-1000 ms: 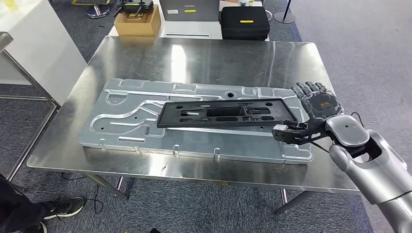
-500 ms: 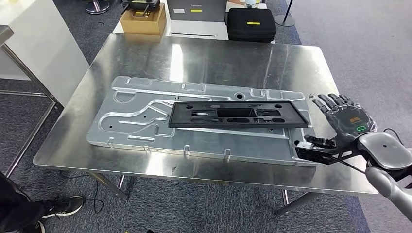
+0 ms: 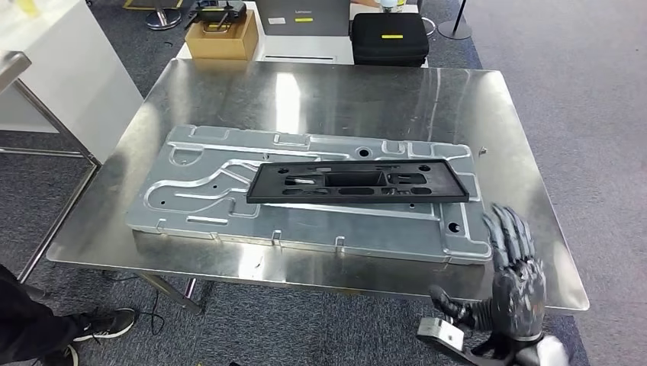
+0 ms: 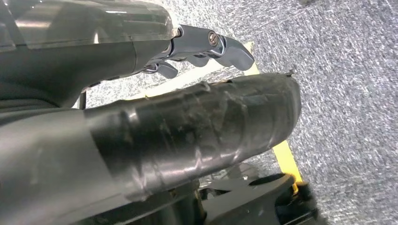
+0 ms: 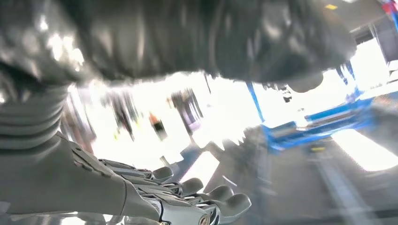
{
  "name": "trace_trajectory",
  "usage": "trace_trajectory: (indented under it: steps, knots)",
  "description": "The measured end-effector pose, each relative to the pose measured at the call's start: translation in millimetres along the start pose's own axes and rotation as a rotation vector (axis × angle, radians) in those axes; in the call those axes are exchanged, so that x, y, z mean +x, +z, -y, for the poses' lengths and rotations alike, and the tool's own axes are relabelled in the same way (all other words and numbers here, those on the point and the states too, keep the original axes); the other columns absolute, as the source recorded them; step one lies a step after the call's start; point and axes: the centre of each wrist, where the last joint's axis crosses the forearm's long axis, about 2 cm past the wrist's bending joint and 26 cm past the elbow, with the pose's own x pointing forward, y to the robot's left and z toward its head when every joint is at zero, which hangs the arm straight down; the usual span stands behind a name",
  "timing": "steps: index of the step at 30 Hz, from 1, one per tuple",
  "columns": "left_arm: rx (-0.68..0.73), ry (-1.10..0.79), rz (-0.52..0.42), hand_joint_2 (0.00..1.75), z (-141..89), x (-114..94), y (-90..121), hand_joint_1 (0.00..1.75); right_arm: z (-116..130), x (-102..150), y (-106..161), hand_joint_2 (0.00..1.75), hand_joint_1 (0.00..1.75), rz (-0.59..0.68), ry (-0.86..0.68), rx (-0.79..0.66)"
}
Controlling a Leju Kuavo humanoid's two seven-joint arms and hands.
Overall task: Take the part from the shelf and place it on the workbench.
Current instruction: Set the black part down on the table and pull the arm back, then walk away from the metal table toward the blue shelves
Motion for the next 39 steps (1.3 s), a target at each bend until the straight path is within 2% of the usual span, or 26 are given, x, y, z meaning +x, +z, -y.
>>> trace_trajectory:
  steps: [3,5,9,14,23,27,39]
  knots:
    - [0.012,0.002,-0.007,0.0,-1.0,0.7,-0.7,0.0,-8.6,16.0,14.6,0.0,0.0,-0.144,-0.19,-0.125]
    - [0.016,0.001,-0.01,0.0,-1.3,0.6,-0.8,0.0,-9.4,22.6,21.6,0.0,0.0,-0.202,-0.235,-0.187]
    - [0.016,0.002,-0.01,0.0,-0.1,1.1,-0.3,0.0,-6.3,29.0,27.3,1.75,0.0,-0.258,-0.235,-0.255]
    - [0.015,0.002,-0.01,0.0,0.6,1.0,0.1,0.0,-6.7,34.4,34.3,1.75,0.0,-0.27,-0.213,-0.264]
    - [0.01,-0.005,-0.009,0.0,0.8,2.5,-0.3,0.0,-4.7,49.0,25.4,1.75,0.0,-0.113,-0.141,-0.307]
    - [0.009,-0.005,-0.013,0.0,1.0,1.7,0.1,0.0,-5.2,52.3,24.3,1.75,0.0,-0.091,-0.099,-0.293]
    - [0.012,0.001,-0.018,0.0,1.0,1.7,0.1,0.0,-6.5,55.3,28.4,1.75,0.0,-0.142,-0.094,-0.294]
